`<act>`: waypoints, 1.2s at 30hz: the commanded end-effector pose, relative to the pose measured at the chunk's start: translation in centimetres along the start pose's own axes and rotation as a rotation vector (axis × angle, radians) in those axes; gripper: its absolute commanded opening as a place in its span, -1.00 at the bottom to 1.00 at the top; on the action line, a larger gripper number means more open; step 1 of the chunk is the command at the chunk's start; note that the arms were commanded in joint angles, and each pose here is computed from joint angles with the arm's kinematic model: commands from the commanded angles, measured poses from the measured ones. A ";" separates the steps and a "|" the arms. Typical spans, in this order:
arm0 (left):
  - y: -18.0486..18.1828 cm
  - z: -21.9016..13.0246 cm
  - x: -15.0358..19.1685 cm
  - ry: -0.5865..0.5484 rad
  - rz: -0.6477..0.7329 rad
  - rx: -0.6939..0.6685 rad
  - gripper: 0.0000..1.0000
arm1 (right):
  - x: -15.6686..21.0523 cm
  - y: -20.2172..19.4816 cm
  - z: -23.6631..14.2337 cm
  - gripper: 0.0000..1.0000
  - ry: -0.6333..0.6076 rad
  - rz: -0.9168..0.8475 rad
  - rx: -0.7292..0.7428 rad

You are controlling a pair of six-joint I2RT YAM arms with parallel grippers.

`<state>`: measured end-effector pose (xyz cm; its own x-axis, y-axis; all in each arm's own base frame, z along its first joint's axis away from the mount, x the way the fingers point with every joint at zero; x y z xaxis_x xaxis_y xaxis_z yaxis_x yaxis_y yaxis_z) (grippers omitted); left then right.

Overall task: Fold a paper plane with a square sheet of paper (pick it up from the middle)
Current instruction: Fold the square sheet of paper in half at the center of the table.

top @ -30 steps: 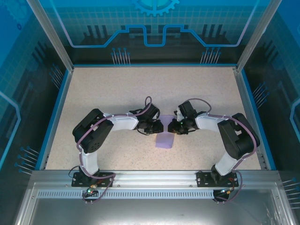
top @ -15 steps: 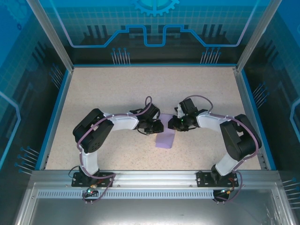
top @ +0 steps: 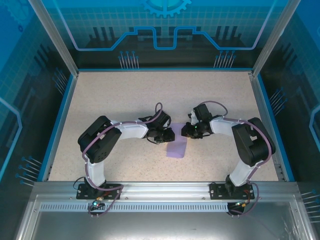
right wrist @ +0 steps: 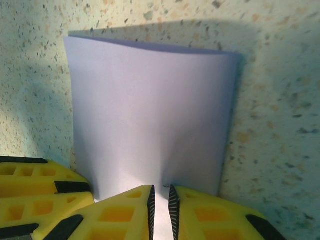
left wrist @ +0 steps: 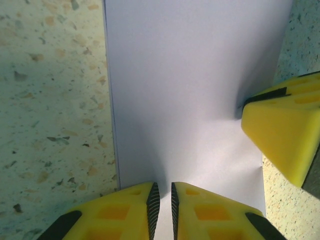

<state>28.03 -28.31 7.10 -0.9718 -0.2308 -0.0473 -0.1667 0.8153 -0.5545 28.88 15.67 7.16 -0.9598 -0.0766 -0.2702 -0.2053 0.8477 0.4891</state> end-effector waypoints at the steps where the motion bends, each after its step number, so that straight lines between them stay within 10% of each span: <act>1: 4.7 1.8 1.6 0.055 -0.014 -0.222 -0.60 | -1.0 -0.7 -1.2 -0.61 -0.046 -0.009 0.041; 36: 5.4 1.7 1.9 0.061 -0.006 -0.245 -0.62 | -5.0 -4.0 -1.6 -0.63 -0.157 0.018 0.086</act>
<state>28.11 -28.34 7.12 -0.9740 -0.2156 -0.0700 -0.1433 0.8252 -0.5464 33.08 12.84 7.24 -0.9388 -0.0018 -0.3444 -0.1682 0.8750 0.4540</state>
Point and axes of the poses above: each hand's point on the last joint's axis, 136 mm out from that joint toward the fingers, its own z axis out along the fingers, its own y axis along the line the jaws close on, x = y × z, the point moved 7 cm from there along -z, back along the fingers, and after that the axes turned 13 degrees about -z, right-handed, at the moved point
